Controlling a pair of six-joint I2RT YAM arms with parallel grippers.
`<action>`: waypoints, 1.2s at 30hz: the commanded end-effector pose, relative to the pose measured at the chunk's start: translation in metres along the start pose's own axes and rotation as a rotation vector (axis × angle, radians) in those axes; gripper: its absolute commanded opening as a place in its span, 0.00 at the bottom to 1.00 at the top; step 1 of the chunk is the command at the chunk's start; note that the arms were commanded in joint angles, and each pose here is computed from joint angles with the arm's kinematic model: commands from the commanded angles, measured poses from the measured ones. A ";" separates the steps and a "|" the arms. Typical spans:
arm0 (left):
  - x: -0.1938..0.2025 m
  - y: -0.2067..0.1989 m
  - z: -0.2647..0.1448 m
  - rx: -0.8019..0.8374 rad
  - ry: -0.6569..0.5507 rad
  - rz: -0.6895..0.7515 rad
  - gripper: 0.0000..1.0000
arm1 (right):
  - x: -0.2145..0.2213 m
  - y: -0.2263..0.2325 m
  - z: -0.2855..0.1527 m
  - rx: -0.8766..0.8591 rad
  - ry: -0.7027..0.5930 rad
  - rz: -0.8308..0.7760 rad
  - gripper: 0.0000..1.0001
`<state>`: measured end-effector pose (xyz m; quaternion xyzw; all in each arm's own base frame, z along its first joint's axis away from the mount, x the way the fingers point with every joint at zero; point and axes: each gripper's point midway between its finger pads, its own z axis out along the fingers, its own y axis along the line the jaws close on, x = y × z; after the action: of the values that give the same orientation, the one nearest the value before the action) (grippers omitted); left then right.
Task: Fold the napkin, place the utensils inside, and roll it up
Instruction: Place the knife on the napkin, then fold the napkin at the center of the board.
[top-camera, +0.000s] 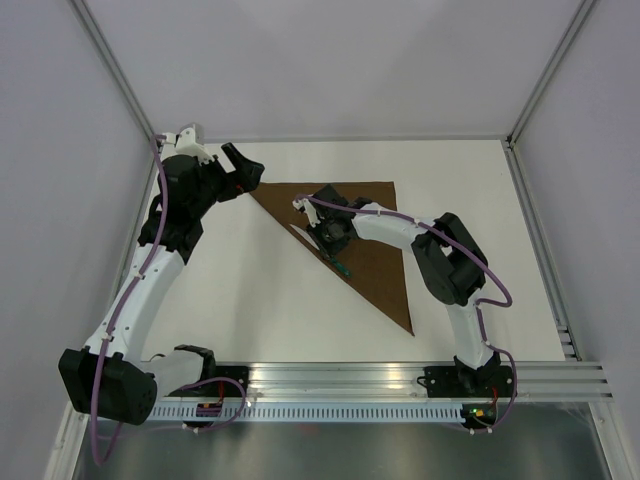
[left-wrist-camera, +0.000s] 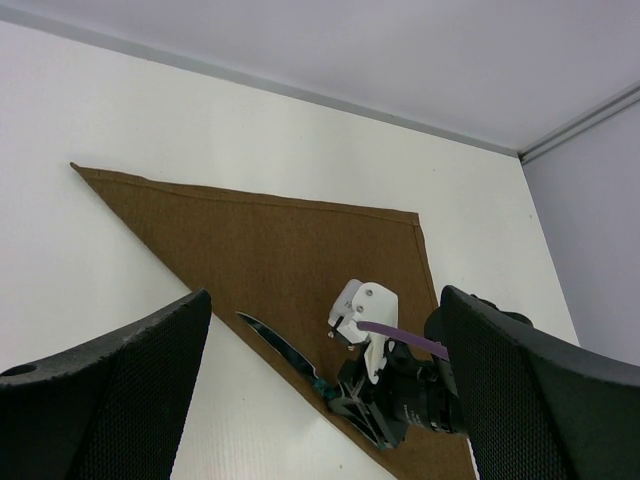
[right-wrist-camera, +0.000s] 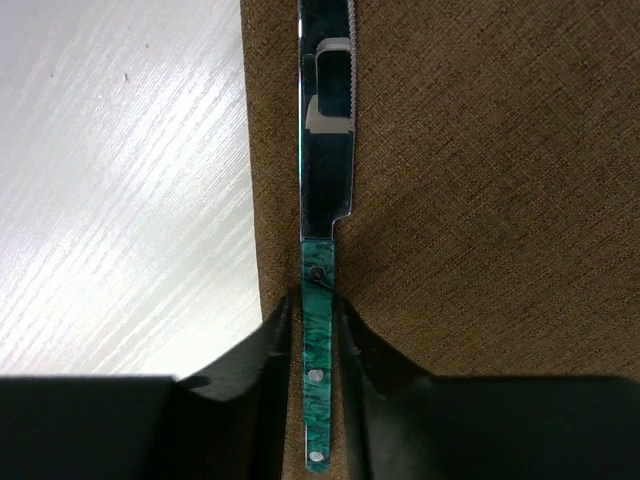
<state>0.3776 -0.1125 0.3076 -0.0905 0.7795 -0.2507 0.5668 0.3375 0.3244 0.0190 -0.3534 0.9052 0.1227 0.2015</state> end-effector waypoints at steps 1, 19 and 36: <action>-0.010 -0.007 -0.001 0.036 -0.036 0.039 1.00 | -0.016 0.010 -0.025 -0.020 -0.051 0.010 0.31; 0.015 -0.082 -0.018 0.224 -0.182 0.460 0.99 | -0.093 -0.108 -0.157 -0.009 -0.367 0.274 0.54; 0.319 -0.205 -0.086 0.598 -0.018 1.076 0.88 | -0.012 -0.291 -0.230 0.140 -0.515 0.636 0.54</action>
<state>0.1699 -0.3762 0.1451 0.4665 0.6558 -0.1637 0.5706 0.4861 0.0346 0.1872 -0.0043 0.9078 0.1789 0.3793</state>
